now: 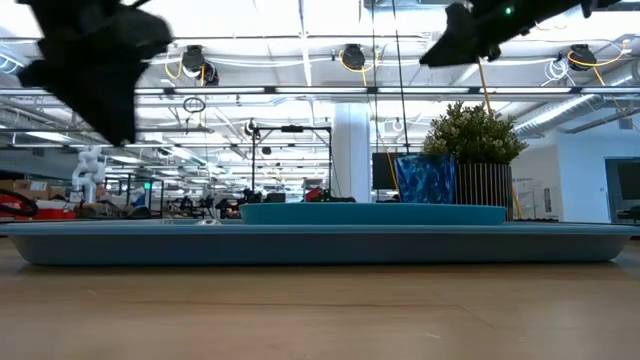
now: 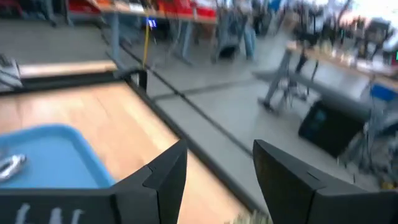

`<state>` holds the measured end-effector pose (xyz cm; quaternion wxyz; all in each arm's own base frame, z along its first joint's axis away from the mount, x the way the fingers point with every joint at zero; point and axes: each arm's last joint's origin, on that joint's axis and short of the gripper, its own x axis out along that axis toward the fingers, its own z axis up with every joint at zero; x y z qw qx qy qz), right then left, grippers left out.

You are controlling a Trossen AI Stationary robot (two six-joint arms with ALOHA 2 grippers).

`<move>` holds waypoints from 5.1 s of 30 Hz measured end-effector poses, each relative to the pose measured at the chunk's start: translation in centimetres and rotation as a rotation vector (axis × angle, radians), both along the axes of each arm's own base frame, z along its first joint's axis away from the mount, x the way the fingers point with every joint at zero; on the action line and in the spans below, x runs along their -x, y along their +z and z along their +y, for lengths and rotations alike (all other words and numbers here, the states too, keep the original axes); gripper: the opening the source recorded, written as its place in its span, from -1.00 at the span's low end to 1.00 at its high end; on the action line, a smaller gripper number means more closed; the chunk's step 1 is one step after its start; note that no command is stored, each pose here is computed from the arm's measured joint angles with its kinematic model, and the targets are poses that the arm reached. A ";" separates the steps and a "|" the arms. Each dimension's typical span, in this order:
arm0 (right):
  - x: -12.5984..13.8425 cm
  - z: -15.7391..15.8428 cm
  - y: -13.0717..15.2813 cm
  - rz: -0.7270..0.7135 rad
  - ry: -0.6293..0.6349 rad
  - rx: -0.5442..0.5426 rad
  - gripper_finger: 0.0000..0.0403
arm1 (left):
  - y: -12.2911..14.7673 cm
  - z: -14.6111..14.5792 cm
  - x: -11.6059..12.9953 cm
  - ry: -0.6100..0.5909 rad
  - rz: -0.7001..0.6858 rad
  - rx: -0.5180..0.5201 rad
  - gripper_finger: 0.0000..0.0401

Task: Pick and place plate/cup/fork/spoon on tray
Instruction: Adjust the blue tray

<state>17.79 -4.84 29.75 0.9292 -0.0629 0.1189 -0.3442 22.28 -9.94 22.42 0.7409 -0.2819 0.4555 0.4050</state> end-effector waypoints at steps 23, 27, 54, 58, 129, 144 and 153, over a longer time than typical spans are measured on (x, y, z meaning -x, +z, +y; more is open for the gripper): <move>-0.8 6.3 -1.4 0.736 -0.313 -0.798 -0.13 | -2.9 2.7 6.6 -0.407 -0.114 -0.096 -0.36; -0.7 7.3 -4.1 0.581 -0.371 -0.967 -0.13 | -4.6 3.0 7.2 -0.357 -0.168 -0.001 -0.36; 1.0 8.9 -13.0 0.485 -0.466 -1.208 -0.17 | -7.3 3.2 8.9 -0.268 -0.031 0.177 -0.36; 1.7 8.9 -13.3 0.520 -0.515 -1.190 -0.25 | -7.4 3.4 9.3 -0.226 -0.002 0.178 -0.36; -1.6 11.9 -16.4 0.652 -0.261 -1.290 -1.00 | -9.0 8.6 5.5 -0.362 0.016 0.017 -1.00; -1.8 12.4 -16.4 0.641 -0.233 -1.318 -1.00 | -10.1 9.3 4.5 -0.391 0.046 0.031 -1.00; -1.7 12.7 -16.3 0.638 -0.224 -1.322 -1.00 | -10.1 9.7 4.3 -0.389 0.044 0.032 -1.00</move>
